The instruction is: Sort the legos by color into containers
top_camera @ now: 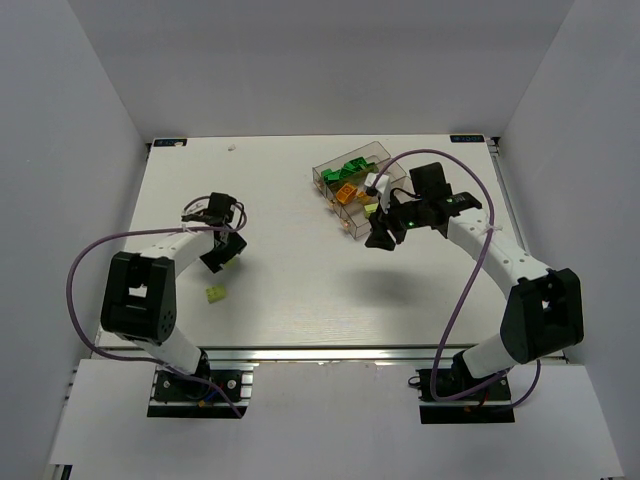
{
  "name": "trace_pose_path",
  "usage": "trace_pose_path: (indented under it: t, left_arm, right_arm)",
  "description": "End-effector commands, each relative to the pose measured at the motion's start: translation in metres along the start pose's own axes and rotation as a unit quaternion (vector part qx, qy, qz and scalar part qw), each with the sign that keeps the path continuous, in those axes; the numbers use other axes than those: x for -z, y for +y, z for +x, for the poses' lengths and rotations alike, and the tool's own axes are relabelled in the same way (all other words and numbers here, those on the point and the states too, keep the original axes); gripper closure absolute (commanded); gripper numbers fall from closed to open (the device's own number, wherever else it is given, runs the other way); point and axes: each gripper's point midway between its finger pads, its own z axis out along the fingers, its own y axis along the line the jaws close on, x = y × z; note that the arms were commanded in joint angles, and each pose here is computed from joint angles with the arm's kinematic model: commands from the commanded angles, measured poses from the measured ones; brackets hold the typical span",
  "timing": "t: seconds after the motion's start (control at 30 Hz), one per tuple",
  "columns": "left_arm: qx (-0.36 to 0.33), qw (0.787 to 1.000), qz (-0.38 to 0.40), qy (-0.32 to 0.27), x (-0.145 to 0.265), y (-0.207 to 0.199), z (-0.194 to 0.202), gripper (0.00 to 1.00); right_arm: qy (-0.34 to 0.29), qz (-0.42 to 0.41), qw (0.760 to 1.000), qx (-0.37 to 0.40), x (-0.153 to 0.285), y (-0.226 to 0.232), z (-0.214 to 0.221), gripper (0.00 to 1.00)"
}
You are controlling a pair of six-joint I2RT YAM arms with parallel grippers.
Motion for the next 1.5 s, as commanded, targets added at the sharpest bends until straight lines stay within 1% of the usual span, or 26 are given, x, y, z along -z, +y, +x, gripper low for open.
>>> trace_pose_path:
  t: [0.0, 0.27, 0.5, 0.53, 0.6, 0.63, 0.73, 0.77, 0.8, 0.83, 0.87, 0.9, 0.93, 0.97, 1.0, 1.03, 1.07, 1.1, 1.17, 1.2, 1.23, 1.3, 1.33, 1.37, 1.47]
  left_arm:
    - [0.001, 1.000, 0.007, -0.011, -0.001, -0.006, -0.010, 0.29]
    - [-0.003, 1.000, -0.006, -0.007, -0.012, -0.006, -0.011, 0.33]
    - [-0.013, 1.000, -0.010, -0.006, -0.014, -0.011, -0.015, 0.47]
    - [-0.014, 1.000, -0.010, -0.007, -0.014, -0.012, -0.016, 0.51]
    - [-0.016, 1.000, -0.011, -0.008, -0.013, -0.011, -0.017, 0.55]
    - [-0.017, 1.000, -0.011, -0.008, -0.012, -0.012, -0.018, 0.60]
    - [-0.023, 1.000, -0.005, -0.005, -0.008, -0.013, -0.018, 0.71]
    - [-0.027, 1.000, 0.002, -0.007, -0.005, -0.015, -0.020, 0.78]
    - [-0.031, 0.999, 0.011, -0.006, -0.002, -0.017, -0.020, 0.82]
    - [-0.034, 0.999, 0.030, 0.006, 0.001, -0.023, -0.017, 0.86]
    - [-0.042, 0.998, 0.055, 0.005, 0.006, -0.030, -0.017, 0.94]
    - [-0.046, 0.996, 0.078, 0.010, 0.010, -0.037, -0.016, 0.98]
    - [-0.047, 0.991, 0.124, 0.023, 0.016, -0.053, -0.011, 1.00]
    - [-0.054, 0.987, 0.149, 0.026, 0.023, -0.058, -0.007, 1.00]
    - [-0.060, 0.983, 0.172, 0.028, 0.029, -0.067, -0.003, 1.00]
    - [-0.065, 0.977, 0.201, 0.026, 0.037, -0.078, -0.002, 1.00]
    - [-0.075, 0.974, 0.211, 0.019, 0.041, -0.082, -0.002, 1.00]
    - [-0.090, 0.966, 0.241, 0.025, 0.053, -0.094, 0.008, 1.00]
    - [-0.109, 0.953, 0.282, 0.020, 0.068, -0.113, 0.012, 1.00]
    - [-0.125, 0.943, 0.307, 0.021, 0.078, -0.125, 0.022, 1.00]
    - [-0.131, 0.934, 0.332, 0.013, 0.085, -0.138, 0.023, 1.00]
    - [-0.163, 0.909, 0.383, 0.026, 0.105, -0.160, 0.045, 1.00]
    - [-0.170, 0.899, 0.403, 0.021, 0.113, -0.173, 0.048, 1.00]
    - [-0.192, 0.884, 0.424, 0.031, 0.123, -0.183, 0.064, 1.00]
    - [-0.228, 0.861, 0.453, 0.032, 0.136, -0.209, 0.080, 1.00]
  right_arm:
    - [-0.005, -0.004, 1.000, 0.006, -0.002, -0.001, -0.006, 0.46]
    - [-0.001, -0.001, 1.000, 0.008, -0.002, -0.003, -0.004, 0.46]
    - [-0.001, -0.003, 1.000, 0.014, -0.002, -0.002, -0.004, 0.47]
    - [0.000, -0.002, 1.000, 0.013, -0.002, -0.003, -0.003, 0.47]
    - [-0.001, -0.003, 1.000, 0.014, -0.002, -0.002, -0.004, 0.48]
    - [-0.001, -0.003, 1.000, 0.014, -0.002, -0.002, -0.003, 0.48]
    - [-0.003, -0.003, 1.000, 0.017, -0.001, -0.002, -0.004, 0.48]
    - [-0.003, -0.002, 1.000, 0.018, -0.001, -0.002, -0.005, 0.48]
    - [-0.003, 0.000, 1.000, 0.019, -0.001, -0.003, -0.005, 0.48]
    - [-0.006, 0.001, 1.000, 0.021, 0.000, -0.004, -0.008, 0.48]
    - [-0.008, 0.005, 1.000, 0.011, 0.000, -0.005, -0.009, 0.49]
    - [-0.012, 0.009, 1.000, 0.004, 0.002, -0.007, -0.011, 0.50]
    - [-0.017, 0.015, 1.000, -0.004, 0.004, -0.012, -0.014, 0.52]
    - [-0.024, 0.018, 0.999, -0.013, 0.006, -0.014, -0.019, 0.56]
    - [-0.028, 0.022, 0.999, -0.017, 0.007, -0.017, -0.021, 0.65]
    - [-0.034, 0.028, 0.999, -0.022, 0.010, -0.022, -0.024, 0.70]
    - [-0.041, 0.034, 0.998, -0.028, 0.013, -0.025, -0.028, 0.74]
    - [-0.045, 0.039, 0.998, -0.031, 0.015, -0.028, -0.030, 0.80]
    - [-0.055, 0.048, 0.997, -0.040, 0.020, -0.034, -0.034, 0.82]
    - [-0.058, 0.052, 0.996, -0.043, 0.021, -0.037, -0.035, 0.82]
    - [-0.060, 0.056, 0.995, -0.047, 0.024, -0.040, -0.035, 0.82]
    - [-0.063, 0.059, 0.995, -0.058, 0.026, -0.043, -0.034, 0.82]
    - [-0.066, 0.063, 0.994, -0.062, 0.029, -0.046, -0.034, 0.81]
    - [-0.067, 0.069, 0.992, -0.076, 0.032, -0.051, -0.030, 0.81]
    - [-0.074, 0.074, 0.990, -0.090, 0.038, -0.056, -0.028, 0.81]
